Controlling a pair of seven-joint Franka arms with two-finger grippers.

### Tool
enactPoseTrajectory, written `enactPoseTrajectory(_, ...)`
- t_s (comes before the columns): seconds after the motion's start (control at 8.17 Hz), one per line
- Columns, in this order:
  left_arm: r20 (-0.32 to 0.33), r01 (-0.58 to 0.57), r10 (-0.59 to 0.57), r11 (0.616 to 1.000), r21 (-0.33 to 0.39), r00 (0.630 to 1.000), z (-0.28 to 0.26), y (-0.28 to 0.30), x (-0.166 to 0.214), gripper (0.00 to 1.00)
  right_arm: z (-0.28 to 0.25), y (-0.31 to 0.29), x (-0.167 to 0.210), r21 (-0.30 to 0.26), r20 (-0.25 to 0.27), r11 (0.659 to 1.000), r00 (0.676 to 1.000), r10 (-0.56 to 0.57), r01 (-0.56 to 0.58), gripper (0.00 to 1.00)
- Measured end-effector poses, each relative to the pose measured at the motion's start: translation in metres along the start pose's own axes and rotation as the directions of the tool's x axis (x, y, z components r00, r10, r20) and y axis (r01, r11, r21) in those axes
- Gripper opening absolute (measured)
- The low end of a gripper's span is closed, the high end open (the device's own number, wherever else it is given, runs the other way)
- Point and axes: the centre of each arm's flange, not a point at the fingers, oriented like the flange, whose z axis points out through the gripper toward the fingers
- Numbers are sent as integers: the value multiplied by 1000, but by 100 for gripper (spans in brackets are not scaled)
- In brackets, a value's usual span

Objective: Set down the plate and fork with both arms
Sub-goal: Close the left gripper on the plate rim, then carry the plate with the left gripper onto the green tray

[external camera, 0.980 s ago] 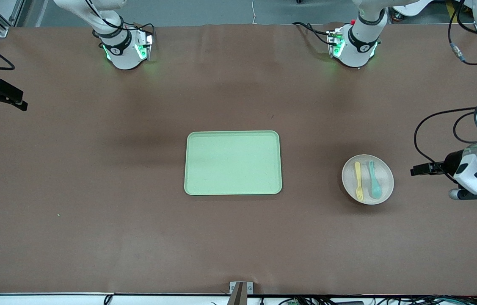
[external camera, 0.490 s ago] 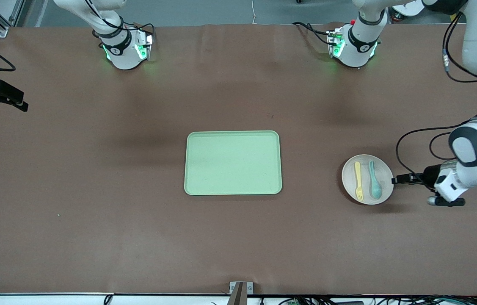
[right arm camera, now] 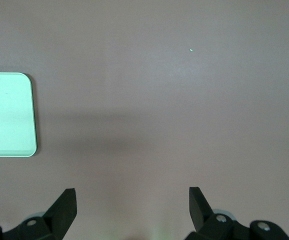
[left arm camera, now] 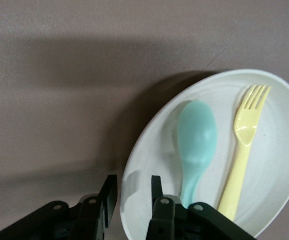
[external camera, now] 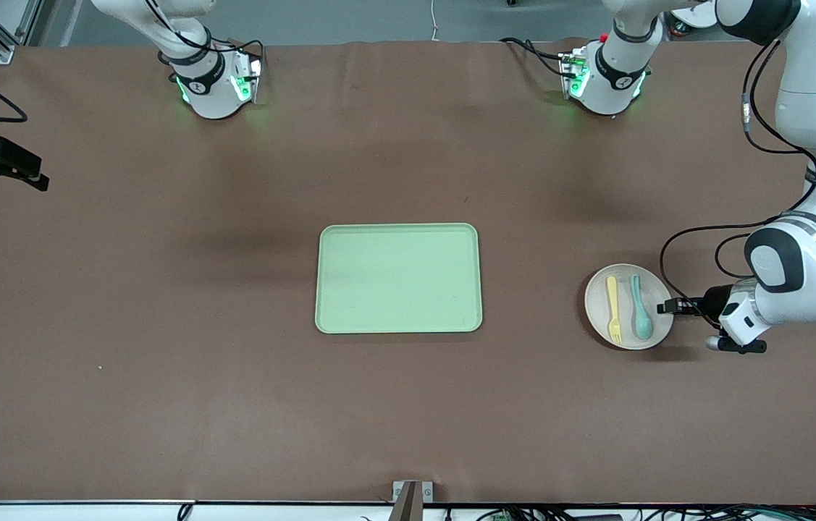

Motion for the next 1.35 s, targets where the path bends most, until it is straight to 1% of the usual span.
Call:
enactPoseTrajectory(0.12, -2, -14, 14, 1000, -1, 1000, 0, -5, -1, 21, 0, -2, 0, 0, 0, 1000, 1000, -5, 5, 100)
enactPoseTrajectory(0.37, -4, -38, 38, 999, -2, 999, -2, -7, -2, 4, 0, -4, 0, 0, 0, 1000, 1000, -8, 8, 100)
enactPoseTrajectory(0.61, -11, -54, 54, 999, 0, 998, -5, -5, 0, 5, 0, -4, 0, 0, 0, 1000, 1000, -8, 8, 100)
enactPoseTrajectory(0.86, -60, -116, 117, 993, 23, 991, -30, 27, 20, 5, 0, -4, 1, 0, 1, 1000, 1000, -8, 8, 100)
enactPoseTrajectory(0.98, -76, -155, 157, 987, 29, 985, -49, 54, 28, 5, 1, -4, 1, 0, 1, 1000, 1000, -7, 7, 100)
enactPoseTrajectory(1.1, -75, -175, 176, 984, 23, 982, -66, 87, 33, 5, 1, -4, 1, 0, 3, 1000, 1000, -7, 7, 100)
enactPoseTrajectory(1.22, -69, -169, 169, 986, 8, 983, -74, 127, 35, 5, 3, -4, 2, 0, 6, 1000, 1000, -7, 7, 100)
enactPoseTrajectory(1.35, -60, -138, 137, 990, -19, 989, -68, 173, 36, 4, 4, -4, 3, 0, 9, 1000, 1000, -7, 7, 100)
